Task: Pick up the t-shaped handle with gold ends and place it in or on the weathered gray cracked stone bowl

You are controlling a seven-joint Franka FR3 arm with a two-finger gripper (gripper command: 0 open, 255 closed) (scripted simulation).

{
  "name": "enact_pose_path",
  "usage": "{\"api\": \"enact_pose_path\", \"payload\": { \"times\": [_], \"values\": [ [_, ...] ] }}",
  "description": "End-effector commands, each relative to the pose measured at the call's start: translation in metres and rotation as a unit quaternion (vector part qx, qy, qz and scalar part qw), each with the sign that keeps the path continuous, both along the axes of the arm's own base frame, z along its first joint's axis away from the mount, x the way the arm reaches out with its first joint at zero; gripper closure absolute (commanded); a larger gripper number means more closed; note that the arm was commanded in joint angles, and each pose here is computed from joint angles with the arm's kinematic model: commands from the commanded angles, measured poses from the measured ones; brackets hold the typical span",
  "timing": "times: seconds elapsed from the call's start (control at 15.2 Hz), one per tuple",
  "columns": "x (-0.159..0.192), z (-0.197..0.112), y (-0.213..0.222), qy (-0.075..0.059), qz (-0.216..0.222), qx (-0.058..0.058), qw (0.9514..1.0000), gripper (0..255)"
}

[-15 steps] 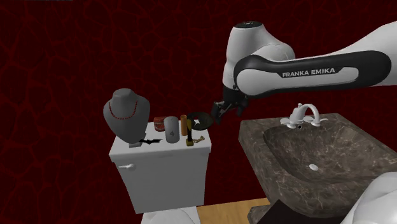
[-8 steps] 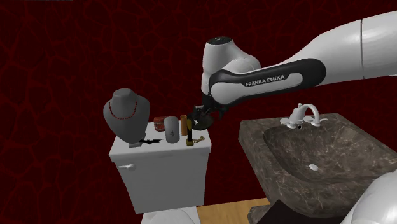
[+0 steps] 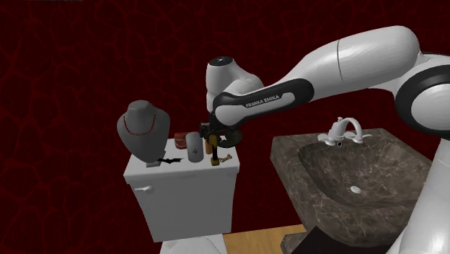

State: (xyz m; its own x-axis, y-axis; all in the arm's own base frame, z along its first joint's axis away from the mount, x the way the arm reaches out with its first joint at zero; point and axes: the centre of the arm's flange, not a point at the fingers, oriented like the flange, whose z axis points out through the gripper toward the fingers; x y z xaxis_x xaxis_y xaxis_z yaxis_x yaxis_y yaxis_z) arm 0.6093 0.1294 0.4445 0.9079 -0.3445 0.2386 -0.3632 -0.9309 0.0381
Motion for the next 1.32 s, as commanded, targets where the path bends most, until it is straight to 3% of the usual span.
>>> {"api": "enact_pose_path", "payload": {
  "times": [0.0,0.46,0.99,1.06,1.25],
  "values": [
    [0.016,-0.01,0.005,-0.003,-0.008,0.001,1.0,0],
    [0.025,-0.049,0.0,-0.003,-0.008,0.001,1.0,0],
    [0.025,-0.049,0.0,-0.003,-0.008,0.001,1.0,0],
    [0.025,-0.049,0.0,-0.003,-0.008,0.001,1.0,255],
    [0.025,-0.049,0.0,-0.003,-0.008,0.001,1.0,255]
  ]
}}
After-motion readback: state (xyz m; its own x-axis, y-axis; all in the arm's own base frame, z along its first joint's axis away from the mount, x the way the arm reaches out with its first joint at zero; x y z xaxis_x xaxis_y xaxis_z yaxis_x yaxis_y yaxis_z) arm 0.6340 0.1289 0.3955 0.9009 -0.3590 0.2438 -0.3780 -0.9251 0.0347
